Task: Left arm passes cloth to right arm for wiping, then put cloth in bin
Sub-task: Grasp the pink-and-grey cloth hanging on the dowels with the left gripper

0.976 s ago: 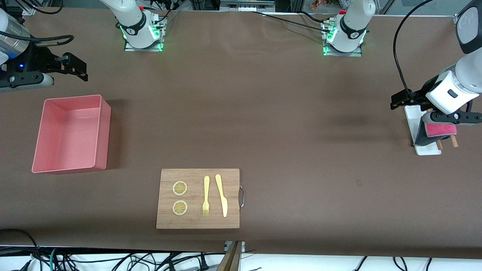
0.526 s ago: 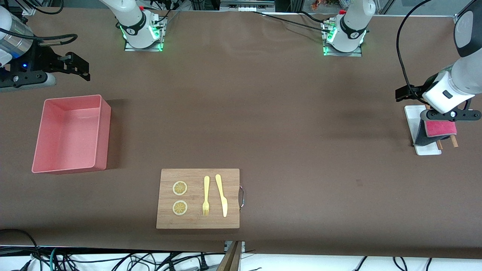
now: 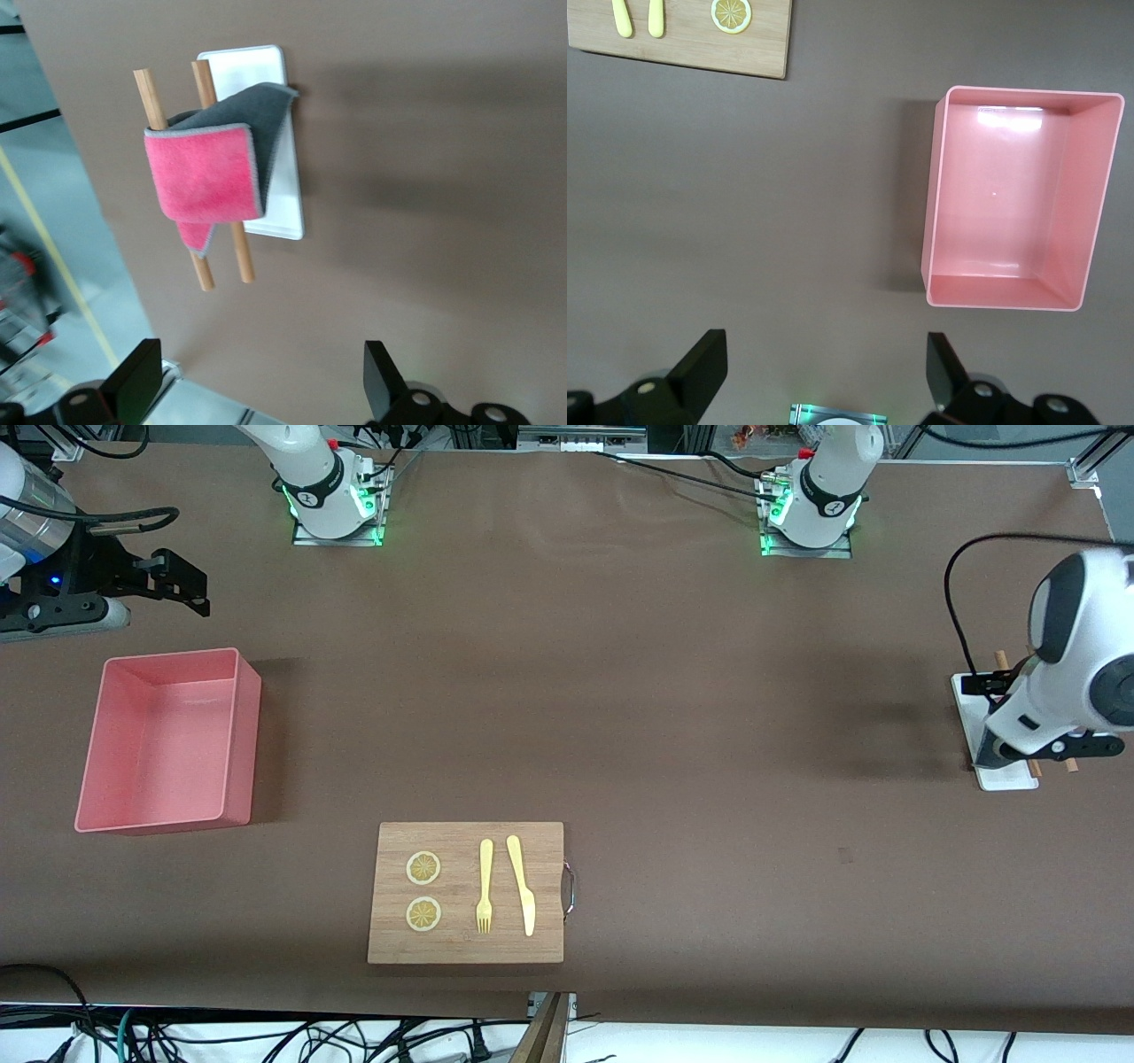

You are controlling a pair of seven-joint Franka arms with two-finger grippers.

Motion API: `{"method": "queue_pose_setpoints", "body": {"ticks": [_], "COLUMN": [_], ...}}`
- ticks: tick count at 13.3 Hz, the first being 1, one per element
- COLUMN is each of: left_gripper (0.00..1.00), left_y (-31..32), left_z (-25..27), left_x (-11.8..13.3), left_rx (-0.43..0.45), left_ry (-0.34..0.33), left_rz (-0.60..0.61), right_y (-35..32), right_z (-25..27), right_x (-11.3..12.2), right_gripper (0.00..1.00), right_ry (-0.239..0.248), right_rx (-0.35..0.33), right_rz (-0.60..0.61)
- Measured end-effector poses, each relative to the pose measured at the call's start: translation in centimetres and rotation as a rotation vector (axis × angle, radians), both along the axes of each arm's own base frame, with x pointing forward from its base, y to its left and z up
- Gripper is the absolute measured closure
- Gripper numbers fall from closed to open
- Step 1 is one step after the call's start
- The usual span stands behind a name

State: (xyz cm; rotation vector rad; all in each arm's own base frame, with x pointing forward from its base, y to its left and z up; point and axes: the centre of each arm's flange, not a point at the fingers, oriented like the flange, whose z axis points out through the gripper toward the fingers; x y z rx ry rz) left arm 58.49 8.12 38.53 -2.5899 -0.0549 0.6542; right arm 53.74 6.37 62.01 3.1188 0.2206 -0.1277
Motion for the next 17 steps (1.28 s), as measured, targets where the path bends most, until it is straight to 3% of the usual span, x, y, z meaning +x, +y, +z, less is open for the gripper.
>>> {"method": "queue_pose_setpoints", "body": {"ticks": [2, 4, 6, 7, 9, 11, 17], "left_gripper": [0.00, 0.00, 0.02, 0.04, 0.19, 0.19, 0.23], "left_y": [0.7, 1.5, 2.6, 3.1, 3.4, 3.7, 6.2], "left_z": [-4.0, -7.6, -11.0, -12.7, -15.4, -17.5, -19.7], "left_x": [0.7, 1.1, 1.0, 0.9, 0.8, 0.6, 0.4], "left_rx": [0.059, 0.092, 0.195, 0.257, 0.325, 0.377, 0.420], "left_ry": [0.019, -0.014, -0.043, -0.048, -0.035, -0.037, -0.057], "left_rz": [0.013, 0.068, 0.106, 0.106, 0.088, 0.071, 0.064], "right_y": [0.0, 0.0, 0.0, 0.1, 0.1, 0.2, 0.2], "right_z": [0.0, 0.0, 0.0, 0.0, 0.0, 0.0, 0.0], "right_x": [0.0, 0.0, 0.0, 0.0, 0.0, 0.0, 0.0], "right_gripper": [0.00, 0.00, 0.00, 0.00, 0.00, 0.00, 0.00], "right_ry": [0.000, 0.000, 0.000, 0.000, 0.000, 0.000, 0.000], "right_rx": [0.000, 0.000, 0.000, 0.000, 0.000, 0.000, 0.000], "right_rz": [0.000, 0.000, 0.001, 0.001, 0.002, 0.003, 0.003]}}
